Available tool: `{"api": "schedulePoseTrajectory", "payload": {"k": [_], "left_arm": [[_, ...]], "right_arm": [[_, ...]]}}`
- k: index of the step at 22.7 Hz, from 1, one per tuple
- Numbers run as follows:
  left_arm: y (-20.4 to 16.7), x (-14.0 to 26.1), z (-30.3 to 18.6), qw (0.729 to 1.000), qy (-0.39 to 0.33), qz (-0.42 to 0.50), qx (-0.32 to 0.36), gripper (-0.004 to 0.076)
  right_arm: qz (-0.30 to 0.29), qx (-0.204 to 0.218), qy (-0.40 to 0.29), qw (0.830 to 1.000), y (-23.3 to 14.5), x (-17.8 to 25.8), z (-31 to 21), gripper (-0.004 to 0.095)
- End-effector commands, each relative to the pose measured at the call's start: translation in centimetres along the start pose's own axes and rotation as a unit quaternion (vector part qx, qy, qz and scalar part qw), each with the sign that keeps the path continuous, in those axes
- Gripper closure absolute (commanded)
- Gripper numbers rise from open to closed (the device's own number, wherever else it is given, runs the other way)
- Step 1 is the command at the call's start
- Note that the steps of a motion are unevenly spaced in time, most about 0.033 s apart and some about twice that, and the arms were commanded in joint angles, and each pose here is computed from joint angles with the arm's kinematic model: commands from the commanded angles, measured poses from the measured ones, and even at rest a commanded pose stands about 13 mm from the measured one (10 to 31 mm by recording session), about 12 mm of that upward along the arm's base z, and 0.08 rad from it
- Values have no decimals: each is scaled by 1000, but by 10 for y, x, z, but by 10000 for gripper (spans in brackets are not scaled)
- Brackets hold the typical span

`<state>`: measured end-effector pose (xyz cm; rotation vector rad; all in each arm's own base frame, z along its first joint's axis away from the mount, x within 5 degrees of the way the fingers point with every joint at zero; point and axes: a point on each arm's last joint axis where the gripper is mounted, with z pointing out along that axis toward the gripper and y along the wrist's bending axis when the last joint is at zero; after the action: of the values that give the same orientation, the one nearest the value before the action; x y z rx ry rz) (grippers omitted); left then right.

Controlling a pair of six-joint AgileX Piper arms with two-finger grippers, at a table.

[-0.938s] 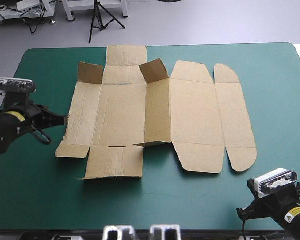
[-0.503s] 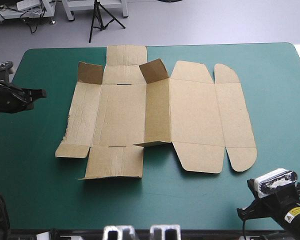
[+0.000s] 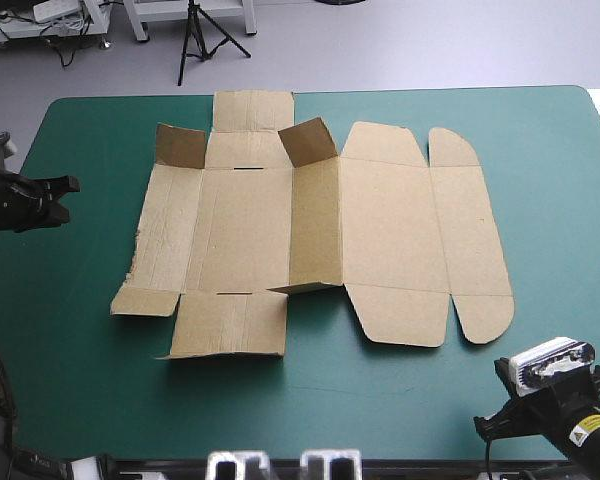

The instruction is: Fold the box

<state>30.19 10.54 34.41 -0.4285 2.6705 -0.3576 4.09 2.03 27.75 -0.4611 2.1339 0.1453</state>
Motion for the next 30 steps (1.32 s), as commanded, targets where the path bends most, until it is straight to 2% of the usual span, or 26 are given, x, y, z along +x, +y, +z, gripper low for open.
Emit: {"api": "schedulePoseTrajectory", "payload": {"k": [1,2,4,12,17,27,30], "left_arm": [[-13,1,-15,999,-2,-4,41,475],[-14,0,-12,998,-1,-10,57,377],[-14,-2,-8,998,4,-23,64,320],[0,2,42,993,73,-4,89,320],[1,7,78,982,106,16,155,320],[-17,11,117,971,162,54,165,320],[-21,15,132,967,187,63,162,320]], "right_arm": [[5,10,-41,999,-2,-13,-5,925],[5,10,-41,999,-2,-13,-5,925],[5,10,-41,999,-2,-13,-5,925],[7,10,-42,999,-2,-13,-5,925],[8,10,-43,999,-2,-13,-5,925],[13,10,-43,999,-2,-13,-5,925],[33,9,-43,998,-2,-13,-5,925]]}}
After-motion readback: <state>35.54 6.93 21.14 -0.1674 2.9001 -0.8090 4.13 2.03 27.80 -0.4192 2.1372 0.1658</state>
